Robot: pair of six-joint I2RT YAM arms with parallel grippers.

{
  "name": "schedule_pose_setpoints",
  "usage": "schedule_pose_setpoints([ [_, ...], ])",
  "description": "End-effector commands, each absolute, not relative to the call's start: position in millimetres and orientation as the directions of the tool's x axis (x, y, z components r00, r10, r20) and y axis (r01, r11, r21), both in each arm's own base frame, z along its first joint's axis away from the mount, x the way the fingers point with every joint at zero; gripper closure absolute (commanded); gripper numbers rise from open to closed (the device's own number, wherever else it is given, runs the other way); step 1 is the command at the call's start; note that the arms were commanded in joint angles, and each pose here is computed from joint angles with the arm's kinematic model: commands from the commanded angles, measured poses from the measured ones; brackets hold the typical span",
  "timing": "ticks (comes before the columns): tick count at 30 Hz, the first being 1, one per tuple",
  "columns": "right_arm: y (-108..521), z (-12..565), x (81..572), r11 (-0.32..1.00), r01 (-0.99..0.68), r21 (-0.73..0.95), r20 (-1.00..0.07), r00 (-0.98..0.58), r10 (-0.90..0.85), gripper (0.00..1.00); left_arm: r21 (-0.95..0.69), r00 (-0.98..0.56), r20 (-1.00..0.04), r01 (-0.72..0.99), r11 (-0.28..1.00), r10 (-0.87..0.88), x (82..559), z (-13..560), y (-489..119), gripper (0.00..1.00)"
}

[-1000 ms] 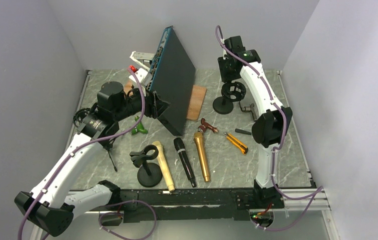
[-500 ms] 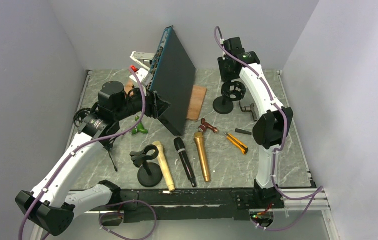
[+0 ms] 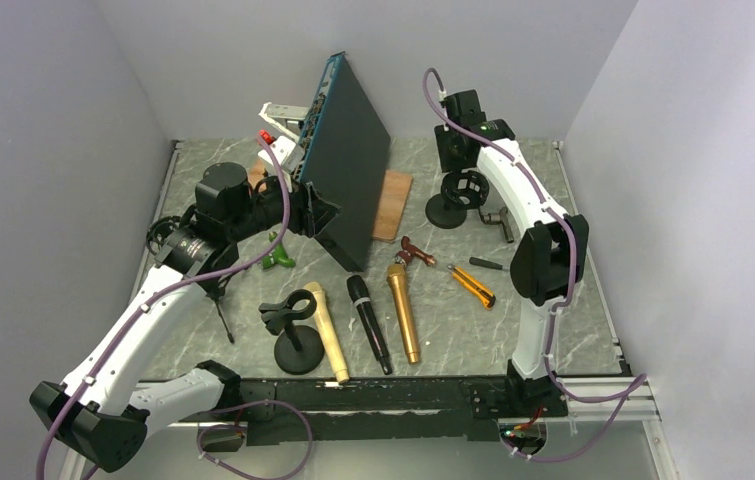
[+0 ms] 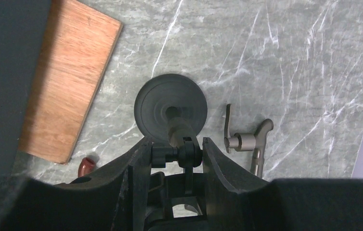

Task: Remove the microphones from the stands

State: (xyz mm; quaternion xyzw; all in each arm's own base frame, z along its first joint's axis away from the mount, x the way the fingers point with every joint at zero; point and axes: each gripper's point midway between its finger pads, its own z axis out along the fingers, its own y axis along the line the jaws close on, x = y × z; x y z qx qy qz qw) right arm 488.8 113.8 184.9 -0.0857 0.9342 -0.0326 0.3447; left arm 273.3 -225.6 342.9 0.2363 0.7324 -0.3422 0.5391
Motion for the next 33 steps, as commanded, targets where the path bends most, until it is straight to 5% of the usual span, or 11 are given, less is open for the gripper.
schedule_pose_setpoints([
  [1,105,123,458,0.977,-0.163,-0.136,-0.446,-0.871,-0.207,1.00,-0.229,-0.254,-0.966,0.743,0.629,-0.052,272,368,-230,0.38],
  [6,110,136,468,0.979,-0.156,-0.127,-0.484,-0.852,-0.199,0.94,-0.227,-0.255,-0.966,0.741,0.632,-0.048,272,366,-230,0.38],
  [13,110,184,477,0.981,-0.118,-0.154,-0.610,-0.770,-0.188,0.44,-0.229,-0.256,-0.965,0.744,0.628,-0.049,271,367,-231,0.38],
  [16,111,206,479,0.984,-0.106,-0.146,-0.659,-0.731,-0.177,0.34,-0.226,-0.252,-0.966,0.743,0.630,-0.049,271,368,-230,0.38],
  [33,130,343,408,0.992,-0.105,-0.064,-0.913,-0.396,-0.101,0.13,-0.219,-0.217,-0.973,0.756,0.617,-0.079,263,379,-227,0.39],
])
